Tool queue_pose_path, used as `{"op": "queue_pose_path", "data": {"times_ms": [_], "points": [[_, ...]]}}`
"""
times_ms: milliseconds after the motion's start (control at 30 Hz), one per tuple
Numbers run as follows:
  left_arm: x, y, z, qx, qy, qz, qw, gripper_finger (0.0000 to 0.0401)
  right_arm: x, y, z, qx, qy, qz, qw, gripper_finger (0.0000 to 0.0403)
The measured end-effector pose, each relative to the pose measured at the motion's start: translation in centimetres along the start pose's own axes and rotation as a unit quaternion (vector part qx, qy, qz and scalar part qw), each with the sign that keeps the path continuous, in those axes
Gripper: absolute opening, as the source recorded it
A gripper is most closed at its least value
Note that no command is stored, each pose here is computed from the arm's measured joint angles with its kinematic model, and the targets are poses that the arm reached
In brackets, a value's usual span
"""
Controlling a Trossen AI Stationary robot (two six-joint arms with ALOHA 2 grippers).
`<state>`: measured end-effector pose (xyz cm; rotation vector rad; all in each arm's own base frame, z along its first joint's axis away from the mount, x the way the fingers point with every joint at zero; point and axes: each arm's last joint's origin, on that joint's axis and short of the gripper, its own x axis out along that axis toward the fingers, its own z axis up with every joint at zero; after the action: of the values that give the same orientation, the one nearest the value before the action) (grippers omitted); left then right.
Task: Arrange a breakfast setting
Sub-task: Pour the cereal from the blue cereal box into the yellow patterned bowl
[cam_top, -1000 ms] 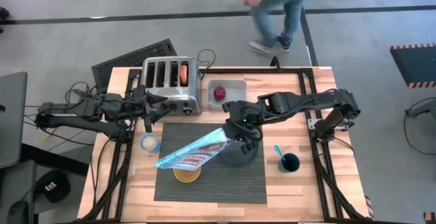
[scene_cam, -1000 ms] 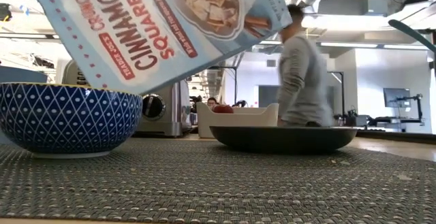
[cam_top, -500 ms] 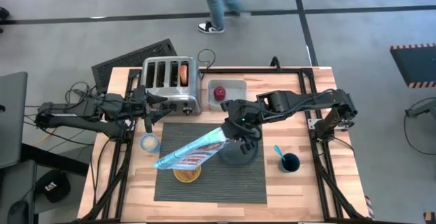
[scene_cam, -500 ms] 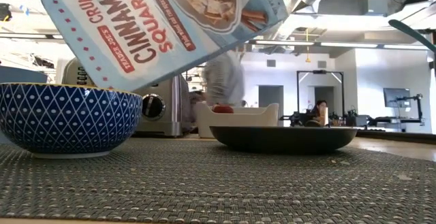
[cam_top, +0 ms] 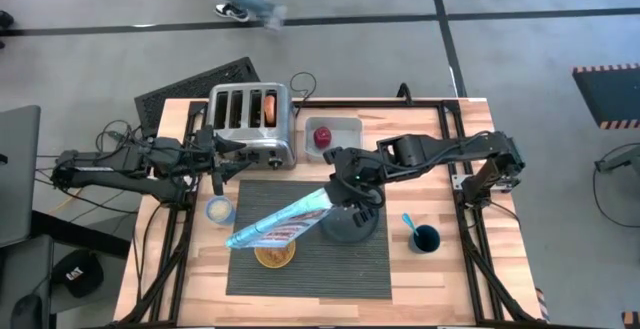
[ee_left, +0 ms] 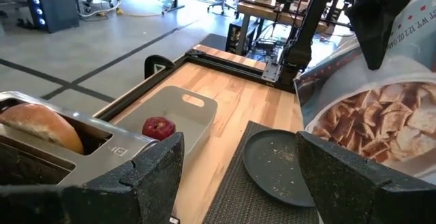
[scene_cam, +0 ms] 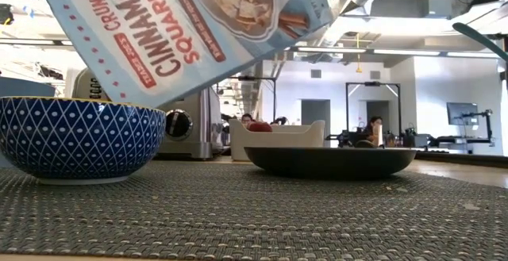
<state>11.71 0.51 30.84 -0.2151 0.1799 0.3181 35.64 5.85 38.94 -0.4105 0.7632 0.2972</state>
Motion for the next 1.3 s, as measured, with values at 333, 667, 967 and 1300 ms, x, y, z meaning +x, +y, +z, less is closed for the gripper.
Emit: {"op": "queue_pose_path", "data": {"times_ms": [333, 667, 967, 1300], "points": [[0.0, 0.0, 0.0, 0.001, 0.0, 0.0, 1.0, 0.0267, 0.0, 0.16, 0.11, -0.003, -0.002, -0.002, 1.0, 0.008], [0.0, 0.02, -0.09, 0.002, 0.004, 0.001, 1.0, 0.0267, -0.01, 0.61, 0.3, -0.019, -0.005, 0.001, 1.0, 0.0079], [0.0, 0.02, -0.08, 0.002, 0.004, 0.001, 1.0, 0.0267, -0.01, 0.61, 0.28, -0.016, -0.001, -0.006, 1.0, 0.0079], [0.0, 0.02, -0.08, 0.002, 0.004, 0.001, 1.0, 0.0267, -0.02, 0.65, 0.13, -0.015, 0.009, -0.009, 1.0, 0.0079]]}}
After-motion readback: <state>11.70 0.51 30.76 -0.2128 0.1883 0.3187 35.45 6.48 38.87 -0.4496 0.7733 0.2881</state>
